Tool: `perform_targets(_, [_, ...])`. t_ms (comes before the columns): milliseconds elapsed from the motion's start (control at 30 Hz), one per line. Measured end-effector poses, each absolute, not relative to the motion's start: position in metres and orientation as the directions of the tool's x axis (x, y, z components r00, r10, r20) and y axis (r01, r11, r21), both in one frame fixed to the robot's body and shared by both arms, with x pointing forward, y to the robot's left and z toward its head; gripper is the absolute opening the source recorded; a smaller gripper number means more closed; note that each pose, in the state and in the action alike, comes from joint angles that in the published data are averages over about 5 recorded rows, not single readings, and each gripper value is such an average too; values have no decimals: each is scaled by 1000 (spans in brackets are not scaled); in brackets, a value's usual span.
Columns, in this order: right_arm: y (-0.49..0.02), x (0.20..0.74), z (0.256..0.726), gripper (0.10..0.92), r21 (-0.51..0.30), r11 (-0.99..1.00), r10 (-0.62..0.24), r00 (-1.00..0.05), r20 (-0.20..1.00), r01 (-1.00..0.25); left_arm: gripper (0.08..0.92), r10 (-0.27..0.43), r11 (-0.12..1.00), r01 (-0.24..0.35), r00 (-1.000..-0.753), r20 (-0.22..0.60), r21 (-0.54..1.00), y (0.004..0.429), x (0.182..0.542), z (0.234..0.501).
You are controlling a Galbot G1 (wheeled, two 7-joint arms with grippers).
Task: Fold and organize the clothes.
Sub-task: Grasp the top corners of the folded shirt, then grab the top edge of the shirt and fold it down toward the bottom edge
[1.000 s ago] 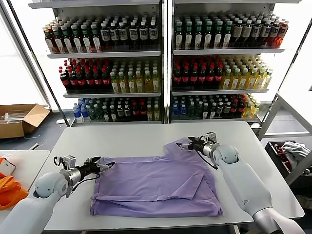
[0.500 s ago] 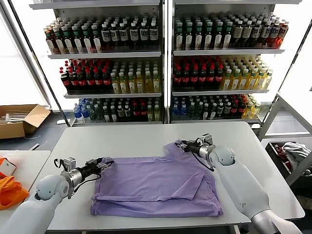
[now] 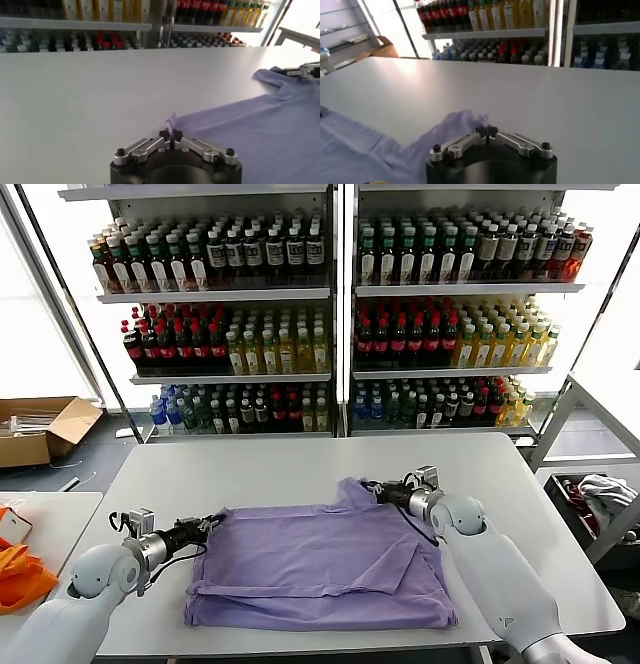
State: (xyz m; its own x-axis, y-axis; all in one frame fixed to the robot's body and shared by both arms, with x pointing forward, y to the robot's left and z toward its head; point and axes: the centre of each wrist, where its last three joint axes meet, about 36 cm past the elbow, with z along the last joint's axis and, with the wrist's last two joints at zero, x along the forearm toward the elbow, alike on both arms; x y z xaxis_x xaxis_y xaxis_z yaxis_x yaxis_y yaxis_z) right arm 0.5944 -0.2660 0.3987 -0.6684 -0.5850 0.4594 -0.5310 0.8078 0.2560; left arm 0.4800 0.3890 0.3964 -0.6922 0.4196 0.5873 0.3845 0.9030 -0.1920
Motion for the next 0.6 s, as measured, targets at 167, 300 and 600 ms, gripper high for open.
perform_targets(167, [-274,579,420,108,288,794,-608,-687,397,-536,92,423,902,389,-704,570,-188,387,474,408])
perform_targets(300, [-284,562,436,108,304,783,-622,-700,350,-543,92,428,900,394,-722,543,-186,385,468,421])
perform_targets(600, [-312,504,454,108,330,774,-627,-726,280,-541,92,451,890,420,-751,482,-177,383,444,451])
